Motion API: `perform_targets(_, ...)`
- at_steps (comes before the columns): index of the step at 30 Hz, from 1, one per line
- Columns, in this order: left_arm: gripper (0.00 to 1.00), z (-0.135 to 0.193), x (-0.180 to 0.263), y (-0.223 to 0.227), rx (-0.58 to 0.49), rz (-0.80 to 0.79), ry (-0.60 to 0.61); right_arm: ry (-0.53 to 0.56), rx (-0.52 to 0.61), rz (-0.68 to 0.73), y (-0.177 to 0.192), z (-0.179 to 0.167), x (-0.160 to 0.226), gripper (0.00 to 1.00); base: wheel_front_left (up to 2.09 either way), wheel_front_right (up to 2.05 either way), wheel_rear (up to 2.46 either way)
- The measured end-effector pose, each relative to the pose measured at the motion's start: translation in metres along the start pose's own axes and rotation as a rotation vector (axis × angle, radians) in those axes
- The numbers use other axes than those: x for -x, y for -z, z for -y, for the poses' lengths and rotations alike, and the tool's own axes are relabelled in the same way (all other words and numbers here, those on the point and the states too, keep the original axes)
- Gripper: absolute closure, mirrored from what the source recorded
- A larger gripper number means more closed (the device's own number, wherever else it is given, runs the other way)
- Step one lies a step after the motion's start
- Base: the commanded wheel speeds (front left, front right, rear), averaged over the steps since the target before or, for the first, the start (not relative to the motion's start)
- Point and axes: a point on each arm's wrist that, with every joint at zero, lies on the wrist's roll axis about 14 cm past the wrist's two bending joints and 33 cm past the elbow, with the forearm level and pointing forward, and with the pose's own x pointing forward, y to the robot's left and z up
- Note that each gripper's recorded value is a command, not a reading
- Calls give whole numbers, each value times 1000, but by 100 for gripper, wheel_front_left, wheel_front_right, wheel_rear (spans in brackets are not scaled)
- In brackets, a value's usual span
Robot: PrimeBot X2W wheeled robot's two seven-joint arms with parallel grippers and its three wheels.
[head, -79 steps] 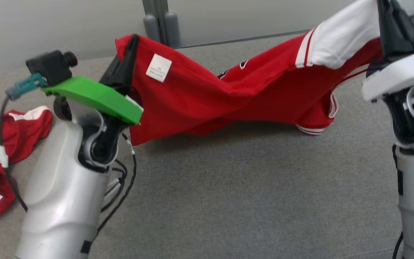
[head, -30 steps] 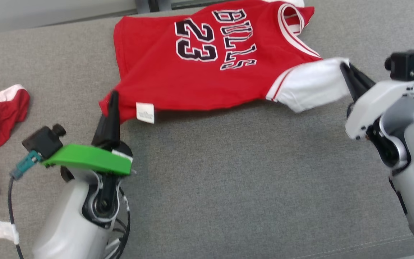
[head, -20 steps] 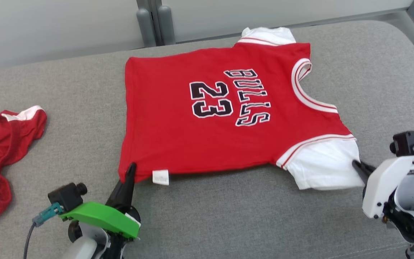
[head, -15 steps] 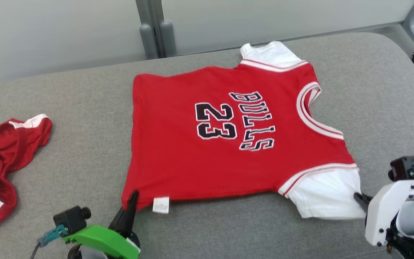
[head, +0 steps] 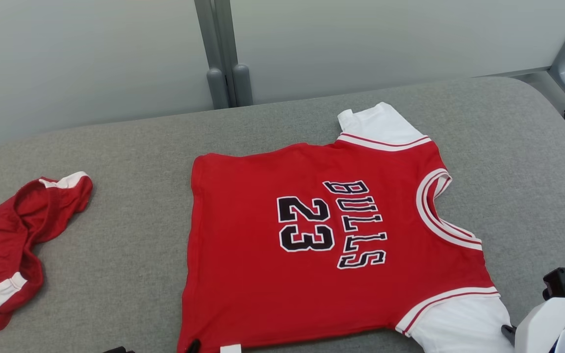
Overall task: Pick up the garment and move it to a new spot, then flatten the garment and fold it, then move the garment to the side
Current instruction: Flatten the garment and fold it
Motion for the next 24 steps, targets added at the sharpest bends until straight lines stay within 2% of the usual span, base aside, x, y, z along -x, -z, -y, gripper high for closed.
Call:
perform_targets(9, 100, 20, 3, -21, 36, 63, 51, -30, 40, 123, -39, -14, -4, 100, 0, 0, 0)
perform_targets(14, 100, 39, -11, -46, 27, 105, 89, -55, 69, 156, -63, -23, -12, 100, 0, 0, 0)
perform_targets(24, 100, 41, -48, -66, -10, 99, 59, -70, 108, 285, -127, -36, -37, 100, 0, 0, 0)
